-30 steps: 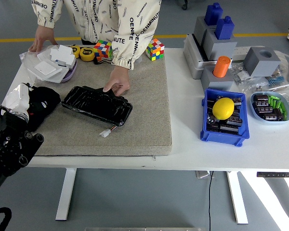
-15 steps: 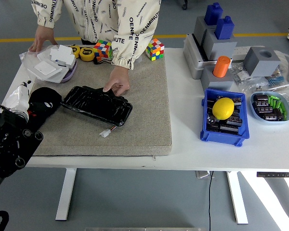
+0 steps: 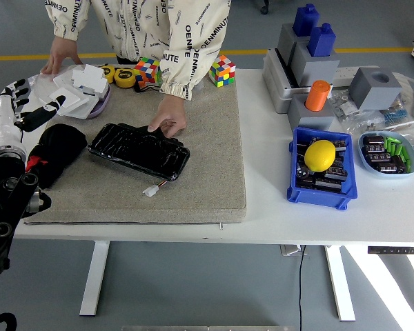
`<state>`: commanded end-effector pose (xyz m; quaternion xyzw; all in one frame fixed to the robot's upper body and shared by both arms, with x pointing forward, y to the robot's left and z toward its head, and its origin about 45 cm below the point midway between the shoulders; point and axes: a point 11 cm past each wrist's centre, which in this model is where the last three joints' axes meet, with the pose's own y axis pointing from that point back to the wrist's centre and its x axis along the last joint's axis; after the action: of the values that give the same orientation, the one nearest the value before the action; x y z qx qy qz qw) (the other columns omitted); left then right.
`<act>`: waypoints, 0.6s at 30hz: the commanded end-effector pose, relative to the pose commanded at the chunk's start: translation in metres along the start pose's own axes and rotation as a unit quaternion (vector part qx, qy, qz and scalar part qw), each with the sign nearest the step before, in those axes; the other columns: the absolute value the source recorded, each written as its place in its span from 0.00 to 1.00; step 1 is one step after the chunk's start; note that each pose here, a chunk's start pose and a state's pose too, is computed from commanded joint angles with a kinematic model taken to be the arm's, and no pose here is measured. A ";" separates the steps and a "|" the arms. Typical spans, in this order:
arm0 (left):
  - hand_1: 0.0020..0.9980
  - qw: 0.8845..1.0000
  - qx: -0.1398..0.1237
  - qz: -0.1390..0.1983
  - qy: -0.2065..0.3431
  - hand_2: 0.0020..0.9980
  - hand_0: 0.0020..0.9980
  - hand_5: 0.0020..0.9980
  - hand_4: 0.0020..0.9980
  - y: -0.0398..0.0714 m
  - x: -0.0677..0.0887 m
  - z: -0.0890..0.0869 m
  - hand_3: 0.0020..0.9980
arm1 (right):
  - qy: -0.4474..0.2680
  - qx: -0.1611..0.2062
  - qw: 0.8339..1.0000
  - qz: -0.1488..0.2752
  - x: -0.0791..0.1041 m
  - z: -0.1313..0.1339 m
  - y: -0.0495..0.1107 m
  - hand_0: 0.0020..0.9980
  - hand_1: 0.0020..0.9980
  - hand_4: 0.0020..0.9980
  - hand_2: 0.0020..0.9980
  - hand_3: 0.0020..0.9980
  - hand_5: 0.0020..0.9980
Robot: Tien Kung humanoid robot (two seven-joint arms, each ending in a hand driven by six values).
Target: Pick the rag up,wipe the panel,place it on the desk
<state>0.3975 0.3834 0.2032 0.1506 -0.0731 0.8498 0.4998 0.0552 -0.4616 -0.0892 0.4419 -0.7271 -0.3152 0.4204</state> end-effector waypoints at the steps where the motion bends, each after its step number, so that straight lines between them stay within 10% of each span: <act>1: 0.63 1.000 -0.007 0.008 0.025 0.67 0.47 0.23 0.88 0.001 0.003 -0.001 0.65 | 0.000 0.000 1.000 0.000 0.000 0.000 0.000 0.55 0.56 0.89 0.49 0.52 0.35; 18: 0.57 0.994 -0.004 0.033 0.104 0.58 0.45 0.24 0.90 0.013 0.018 -0.017 0.61 | 0.006 -0.001 1.000 0.003 0.003 -0.001 0.000 0.54 0.56 0.89 0.49 0.52 0.35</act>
<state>0.3751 0.3964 0.1933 0.0564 -0.0288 0.8766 0.4770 0.0553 -0.4647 -0.0882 0.4416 -0.7254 -0.3118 0.4261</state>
